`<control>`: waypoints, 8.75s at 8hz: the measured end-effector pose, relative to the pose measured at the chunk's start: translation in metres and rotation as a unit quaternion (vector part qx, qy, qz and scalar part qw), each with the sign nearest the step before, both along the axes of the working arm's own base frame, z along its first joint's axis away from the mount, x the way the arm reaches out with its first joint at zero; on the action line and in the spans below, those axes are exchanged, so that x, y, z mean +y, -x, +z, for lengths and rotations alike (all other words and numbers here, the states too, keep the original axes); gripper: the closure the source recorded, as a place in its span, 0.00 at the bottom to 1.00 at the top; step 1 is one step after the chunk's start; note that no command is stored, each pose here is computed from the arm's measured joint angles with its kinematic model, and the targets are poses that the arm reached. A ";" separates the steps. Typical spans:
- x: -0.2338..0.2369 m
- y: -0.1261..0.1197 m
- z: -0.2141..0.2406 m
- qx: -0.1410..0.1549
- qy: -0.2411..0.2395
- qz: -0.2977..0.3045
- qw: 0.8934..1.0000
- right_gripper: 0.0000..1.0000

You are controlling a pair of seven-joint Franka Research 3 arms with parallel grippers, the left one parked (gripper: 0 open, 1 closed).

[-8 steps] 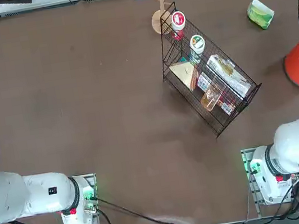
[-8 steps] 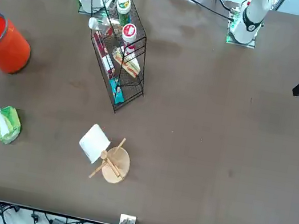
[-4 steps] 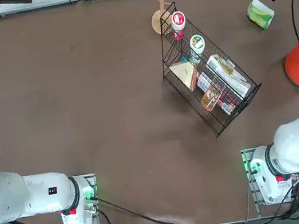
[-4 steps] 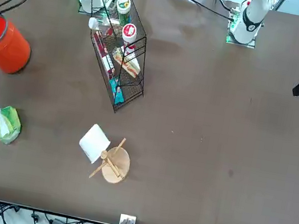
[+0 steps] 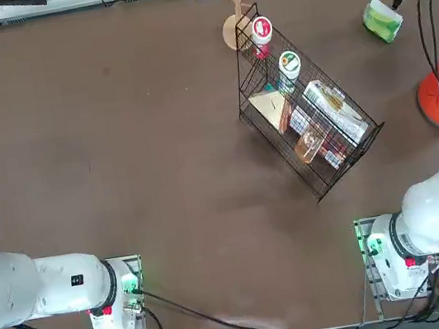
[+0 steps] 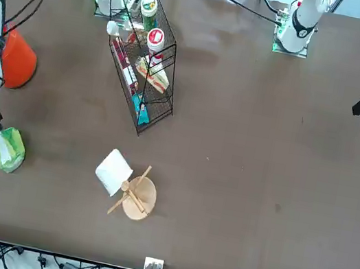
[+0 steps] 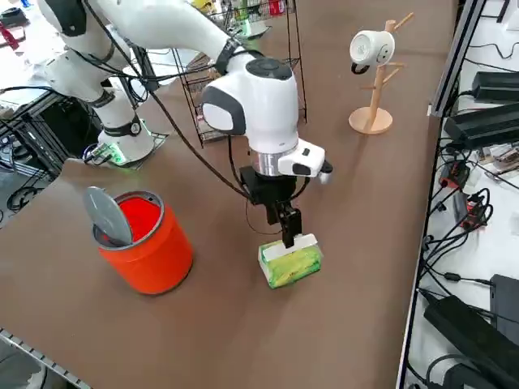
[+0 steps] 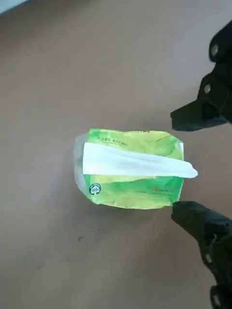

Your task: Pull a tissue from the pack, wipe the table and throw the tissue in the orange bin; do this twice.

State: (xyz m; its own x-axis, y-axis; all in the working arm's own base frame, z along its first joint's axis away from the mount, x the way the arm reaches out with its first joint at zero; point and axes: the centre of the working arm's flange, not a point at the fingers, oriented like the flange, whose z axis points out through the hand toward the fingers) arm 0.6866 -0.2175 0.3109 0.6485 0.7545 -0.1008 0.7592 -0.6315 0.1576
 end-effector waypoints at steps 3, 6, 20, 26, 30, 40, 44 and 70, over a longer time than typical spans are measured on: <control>0.004 -0.003 -0.019 -0.001 0.005 0.011 1.000 0.17; 0.004 -0.003 -0.026 0.000 0.005 0.013 1.000 0.26; 0.004 -0.009 -0.033 -0.015 0.004 -0.008 1.000 0.99; 0.045 0.013 0.075 0.022 -0.011 -0.149 0.989 0.99; 0.106 0.030 0.075 0.106 -0.016 -0.237 0.966 0.99; 0.238 0.116 0.030 0.121 0.009 -0.500 0.858 0.99; 0.277 0.132 -0.011 0.069 0.002 -0.580 0.812 0.99; 0.349 0.140 -0.094 0.011 -0.052 -0.682 0.730 0.99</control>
State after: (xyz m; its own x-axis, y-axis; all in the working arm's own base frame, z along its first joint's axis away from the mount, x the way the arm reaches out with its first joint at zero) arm 0.5461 0.1312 0.2165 0.8030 -0.5858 -0.1097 -0.5840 -0.8101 0.0514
